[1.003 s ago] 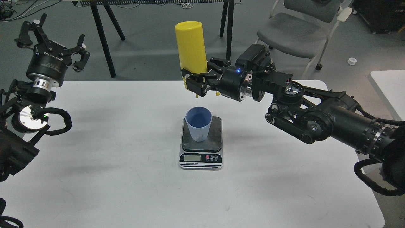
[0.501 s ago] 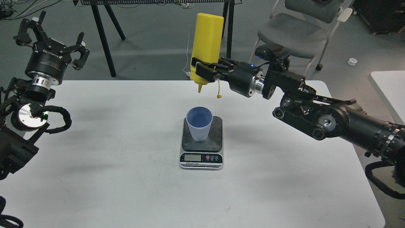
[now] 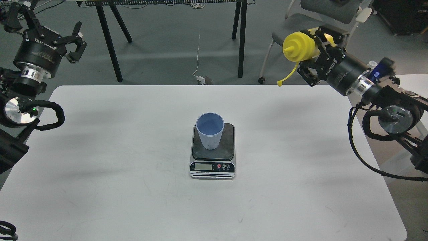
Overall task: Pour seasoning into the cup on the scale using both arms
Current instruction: 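Swing the bottle back and lower it to the table with the right gripper, then open the right gripper and release the yellow bottle upright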
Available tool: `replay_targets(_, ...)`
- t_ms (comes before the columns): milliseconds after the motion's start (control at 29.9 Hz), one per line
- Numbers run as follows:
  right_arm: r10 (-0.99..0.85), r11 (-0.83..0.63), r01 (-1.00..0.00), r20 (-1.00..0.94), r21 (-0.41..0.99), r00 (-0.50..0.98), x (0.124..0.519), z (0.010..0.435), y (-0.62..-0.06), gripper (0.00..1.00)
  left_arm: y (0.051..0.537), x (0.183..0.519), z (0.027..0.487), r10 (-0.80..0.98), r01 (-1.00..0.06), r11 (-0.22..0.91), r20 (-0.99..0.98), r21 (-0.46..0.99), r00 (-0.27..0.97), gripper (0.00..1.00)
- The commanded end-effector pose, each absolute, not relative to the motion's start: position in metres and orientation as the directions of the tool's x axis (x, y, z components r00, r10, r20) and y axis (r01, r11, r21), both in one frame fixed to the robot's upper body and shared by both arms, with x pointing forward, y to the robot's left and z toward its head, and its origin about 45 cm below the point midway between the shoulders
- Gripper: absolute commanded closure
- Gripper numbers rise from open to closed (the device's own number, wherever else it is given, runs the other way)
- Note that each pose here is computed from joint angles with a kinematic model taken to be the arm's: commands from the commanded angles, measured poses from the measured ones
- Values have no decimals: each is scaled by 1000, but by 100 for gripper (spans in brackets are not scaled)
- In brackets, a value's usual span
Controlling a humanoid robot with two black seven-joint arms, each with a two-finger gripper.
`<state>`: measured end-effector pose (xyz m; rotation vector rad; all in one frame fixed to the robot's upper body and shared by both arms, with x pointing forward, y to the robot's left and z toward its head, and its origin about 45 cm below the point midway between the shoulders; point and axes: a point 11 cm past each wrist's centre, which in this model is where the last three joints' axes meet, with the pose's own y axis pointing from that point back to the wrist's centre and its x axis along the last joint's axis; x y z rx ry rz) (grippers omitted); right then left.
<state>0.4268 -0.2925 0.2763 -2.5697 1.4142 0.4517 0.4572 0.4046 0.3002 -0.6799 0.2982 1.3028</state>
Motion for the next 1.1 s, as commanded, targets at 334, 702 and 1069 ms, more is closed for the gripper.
replay_targets(334, -421, -288, -956, -889, -55, 178, 370, 178, -309, 62, 397, 458, 297, 776, -950, 123, -569, -287, 273, 1)
replay_targets(702, -214, -133, -990, -977, 48, -18, 312, 105, -295, 61, 383, 461, 322, 774, -936, 153, -551, -317, 313, 1)
replay_targets(1069, -242, -106, -983, -962, 153, -124, 282, 71, -309, 57, 378, 462, 320, 768, -936, 160, -556, -313, 317, 1)
